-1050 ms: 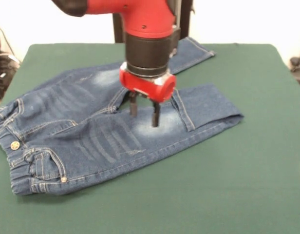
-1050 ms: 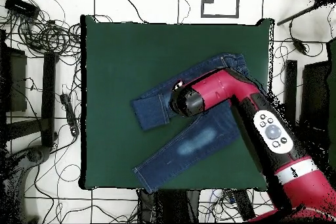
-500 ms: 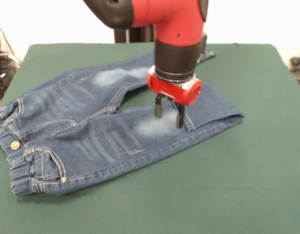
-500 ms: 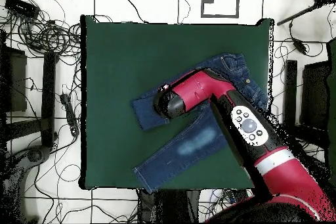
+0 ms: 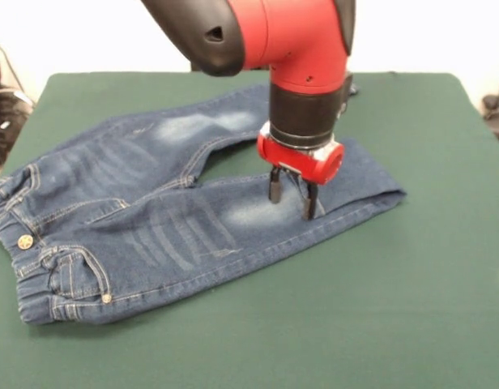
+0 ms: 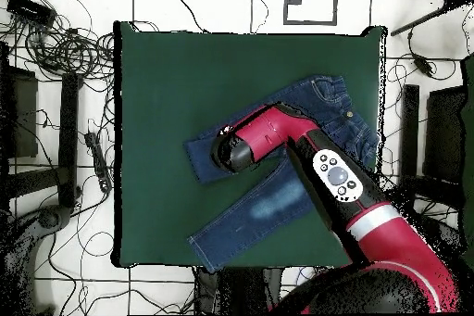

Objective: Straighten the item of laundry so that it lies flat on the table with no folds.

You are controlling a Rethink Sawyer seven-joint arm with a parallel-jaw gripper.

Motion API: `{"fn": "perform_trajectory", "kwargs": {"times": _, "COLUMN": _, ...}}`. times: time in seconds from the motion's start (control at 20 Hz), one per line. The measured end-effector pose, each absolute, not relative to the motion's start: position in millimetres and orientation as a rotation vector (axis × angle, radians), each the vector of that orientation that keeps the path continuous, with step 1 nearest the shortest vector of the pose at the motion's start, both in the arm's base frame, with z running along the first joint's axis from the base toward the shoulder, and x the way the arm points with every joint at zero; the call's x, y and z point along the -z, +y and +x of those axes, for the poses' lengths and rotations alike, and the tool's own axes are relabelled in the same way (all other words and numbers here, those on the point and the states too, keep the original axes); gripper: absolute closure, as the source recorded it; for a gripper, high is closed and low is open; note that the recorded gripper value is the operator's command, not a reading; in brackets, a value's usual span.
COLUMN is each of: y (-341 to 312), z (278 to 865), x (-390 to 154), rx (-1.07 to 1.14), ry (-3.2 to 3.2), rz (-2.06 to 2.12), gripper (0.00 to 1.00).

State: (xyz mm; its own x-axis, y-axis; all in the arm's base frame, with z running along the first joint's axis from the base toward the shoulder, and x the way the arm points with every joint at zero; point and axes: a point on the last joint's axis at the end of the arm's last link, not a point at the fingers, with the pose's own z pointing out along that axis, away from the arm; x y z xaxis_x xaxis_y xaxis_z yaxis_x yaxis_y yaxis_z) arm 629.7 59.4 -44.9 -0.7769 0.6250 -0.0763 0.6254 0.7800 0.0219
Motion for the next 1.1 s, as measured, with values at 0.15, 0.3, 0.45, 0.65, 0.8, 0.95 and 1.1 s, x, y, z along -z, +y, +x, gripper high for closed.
{"fn": "perform_trajectory", "kwargs": {"times": 0.15, "y": 60, "z": 629, "x": 45, "rx": 0.015, "ry": 2.889, "rz": 1.008, "gripper": 0.0}}
{"fn": "perform_trajectory", "kwargs": {"times": 0.3, "y": 63, "z": 628, "x": 45, "rx": 0.03, "ry": 2.889, "rz": 0.99, "gripper": 0.0}}
{"fn": "perform_trajectory", "kwargs": {"times": 0.45, "y": 65, "z": 628, "x": 44, "rx": 0.039, "ry": 2.89, "rz": 0.978, "gripper": 0.0}}
{"fn": "perform_trajectory", "kwargs": {"times": 0.65, "y": 68, "z": 627, "x": 44, "rx": 0.041, "ry": 2.891, "rz": 0.97, "gripper": 0.0}}
{"fn": "perform_trajectory", "kwargs": {"times": 0.8, "y": 73, "z": 625, "x": 43, "rx": 0.041, "ry": 2.894, "rz": 0.967, "gripper": 0.0}}
{"fn": "perform_trajectory", "kwargs": {"times": 0.95, "y": 77, "z": 621, "x": 43, "rx": 0.04, "ry": 2.9, "rz": 0.966, "gripper": 0.0}}
{"fn": "perform_trajectory", "kwargs": {"times": 1.1, "y": 80, "z": 614, "x": 41, "rx": 0.038, "ry": 2.914, "rz": 0.968, "gripper": 0.0}}
